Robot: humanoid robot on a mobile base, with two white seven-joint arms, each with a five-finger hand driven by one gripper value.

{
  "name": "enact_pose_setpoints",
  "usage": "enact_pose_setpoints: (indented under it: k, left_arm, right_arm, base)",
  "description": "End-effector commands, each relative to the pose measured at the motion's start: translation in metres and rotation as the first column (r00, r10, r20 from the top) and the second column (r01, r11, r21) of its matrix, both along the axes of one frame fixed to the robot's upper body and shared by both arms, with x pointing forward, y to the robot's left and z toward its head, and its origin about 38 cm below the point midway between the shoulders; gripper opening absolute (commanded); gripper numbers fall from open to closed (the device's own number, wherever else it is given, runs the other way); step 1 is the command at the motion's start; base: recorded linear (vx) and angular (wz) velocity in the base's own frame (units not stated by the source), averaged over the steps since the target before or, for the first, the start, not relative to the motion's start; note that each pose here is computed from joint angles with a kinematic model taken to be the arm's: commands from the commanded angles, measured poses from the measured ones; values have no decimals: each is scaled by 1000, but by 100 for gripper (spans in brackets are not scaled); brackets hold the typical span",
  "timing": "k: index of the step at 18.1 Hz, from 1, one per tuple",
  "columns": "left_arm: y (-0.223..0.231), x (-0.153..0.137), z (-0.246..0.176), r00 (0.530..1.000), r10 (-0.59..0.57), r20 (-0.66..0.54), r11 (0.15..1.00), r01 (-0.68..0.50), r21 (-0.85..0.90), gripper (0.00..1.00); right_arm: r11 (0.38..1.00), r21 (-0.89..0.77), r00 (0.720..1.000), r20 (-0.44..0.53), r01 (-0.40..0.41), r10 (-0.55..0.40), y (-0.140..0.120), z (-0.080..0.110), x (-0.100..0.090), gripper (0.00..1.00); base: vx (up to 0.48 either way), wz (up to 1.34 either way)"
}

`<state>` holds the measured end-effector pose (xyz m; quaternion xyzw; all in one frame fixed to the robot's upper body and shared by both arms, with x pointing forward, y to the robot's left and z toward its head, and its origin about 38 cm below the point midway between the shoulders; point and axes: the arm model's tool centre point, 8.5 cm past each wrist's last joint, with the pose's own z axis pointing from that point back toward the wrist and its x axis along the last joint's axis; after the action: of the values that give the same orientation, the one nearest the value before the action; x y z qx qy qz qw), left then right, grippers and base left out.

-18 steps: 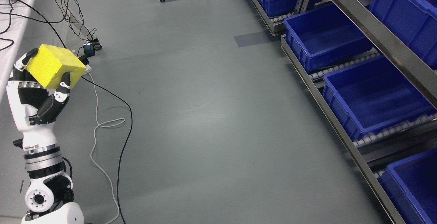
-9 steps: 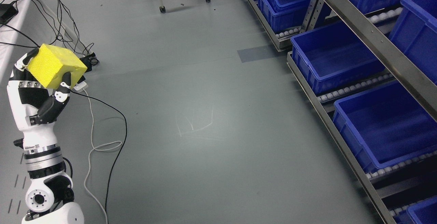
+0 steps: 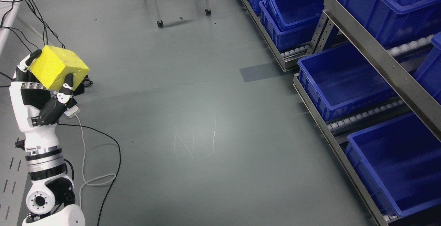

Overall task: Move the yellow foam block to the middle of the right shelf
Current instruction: 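Carry the cube in the left hand toward the blue bin rack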

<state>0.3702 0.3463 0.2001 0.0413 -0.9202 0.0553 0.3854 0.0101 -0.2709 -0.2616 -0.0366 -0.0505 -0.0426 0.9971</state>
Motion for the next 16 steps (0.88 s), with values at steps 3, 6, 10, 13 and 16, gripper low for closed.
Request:
enact_pose_setpoints:
  k: [3, 6, 10, 13, 16]
  left_arm:
    - [0, 1, 2, 1000, -8, -3, 1000, 8, 18, 1]
    - [-2, 2, 2, 1000, -16, -3, 1000, 16, 19, 1]
    - [-2, 2, 2, 1000, -17, -3, 1000, 17, 20, 1]
    - [-2, 2, 2, 1000, -17, -3, 1000, 17, 20, 1]
    - [-2, 2, 2, 1000, -17, -3, 1000, 17, 20, 1]
  right_arm:
    - [1000, -19, 1000, 21, 0, 1, -12, 1, 7, 100]
    - [1000, -19, 1000, 22, 0, 1, -12, 1, 8, 100]
    - [1000, -19, 1000, 21, 0, 1, -12, 1, 8, 100]
    - [1000, -19, 1000, 21, 0, 1, -12, 1, 8, 100]
    - [1000, -19, 1000, 22, 0, 1, -12, 1, 8, 100]
  base:
    - [316, -32]
    - [278, -73]
    - [199, -317]
    - [162, -687]
    - [140, -796]
